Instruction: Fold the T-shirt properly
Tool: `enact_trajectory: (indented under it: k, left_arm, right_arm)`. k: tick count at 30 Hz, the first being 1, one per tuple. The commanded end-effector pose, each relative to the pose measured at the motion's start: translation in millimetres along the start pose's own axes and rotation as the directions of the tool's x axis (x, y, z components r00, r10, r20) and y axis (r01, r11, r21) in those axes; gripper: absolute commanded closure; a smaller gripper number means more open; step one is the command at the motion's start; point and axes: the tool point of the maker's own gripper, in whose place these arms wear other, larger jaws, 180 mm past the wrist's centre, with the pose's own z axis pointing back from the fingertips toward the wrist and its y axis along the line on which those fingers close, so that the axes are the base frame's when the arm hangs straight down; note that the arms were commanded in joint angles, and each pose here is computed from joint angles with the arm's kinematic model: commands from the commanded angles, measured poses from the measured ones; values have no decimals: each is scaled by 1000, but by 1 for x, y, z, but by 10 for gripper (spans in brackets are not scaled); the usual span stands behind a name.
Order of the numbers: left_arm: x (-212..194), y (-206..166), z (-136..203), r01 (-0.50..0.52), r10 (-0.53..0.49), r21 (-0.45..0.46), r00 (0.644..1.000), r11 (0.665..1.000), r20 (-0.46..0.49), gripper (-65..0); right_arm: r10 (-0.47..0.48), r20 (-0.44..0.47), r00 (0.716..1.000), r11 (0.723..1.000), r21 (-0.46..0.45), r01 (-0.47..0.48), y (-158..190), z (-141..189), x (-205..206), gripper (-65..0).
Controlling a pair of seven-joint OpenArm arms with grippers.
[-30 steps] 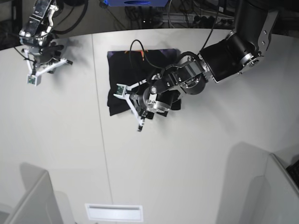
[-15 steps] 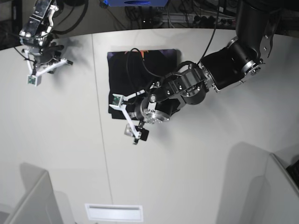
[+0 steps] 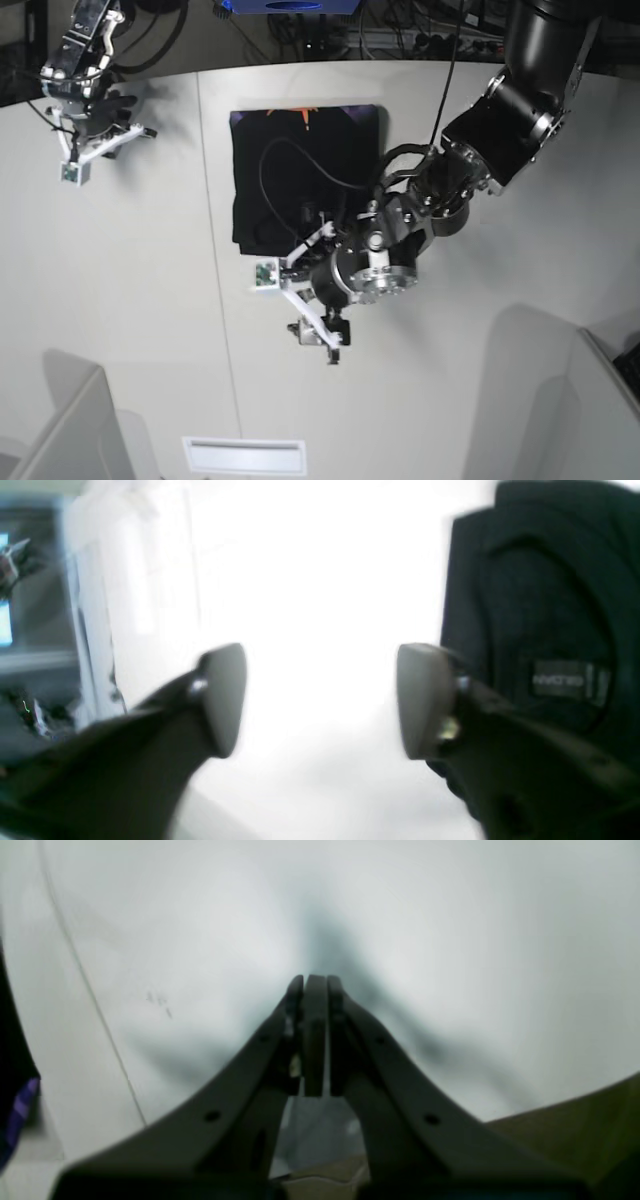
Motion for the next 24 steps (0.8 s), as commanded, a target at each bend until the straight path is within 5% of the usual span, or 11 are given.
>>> enact_trajectory:
  k: [1,4,7,12,18,24]
  left_arm:
    - [-4,15,13,-31,30,57,999,998,10,-248]
    - [-28,9,39,-117,117,104,993,988,6,0]
    - [-37,-9,48,-169,168,94,986,981,18,0]
    - [-24,-63,54,-213,210,-5,961,977,181,0]
    - [-20,-113,77,-236,225,-7,915,972,334,0]
    - [-26,-144,102,-352,341,-45,858,935,383,0]
  right_arm:
    - [38,39,999,999,14,-39,1,4,10,0]
    - [121,47,992,990,64,-124,10,5,11,0]
    - [145,74,987,987,62,-150,8,6,17,0]
    - [180,99,979,981,53,-185,2,11,16,0]
    - [208,127,970,976,38,-215,-9,26,-3,0]
    - [213,185,959,973,44,-224,-12,41,-19,0]
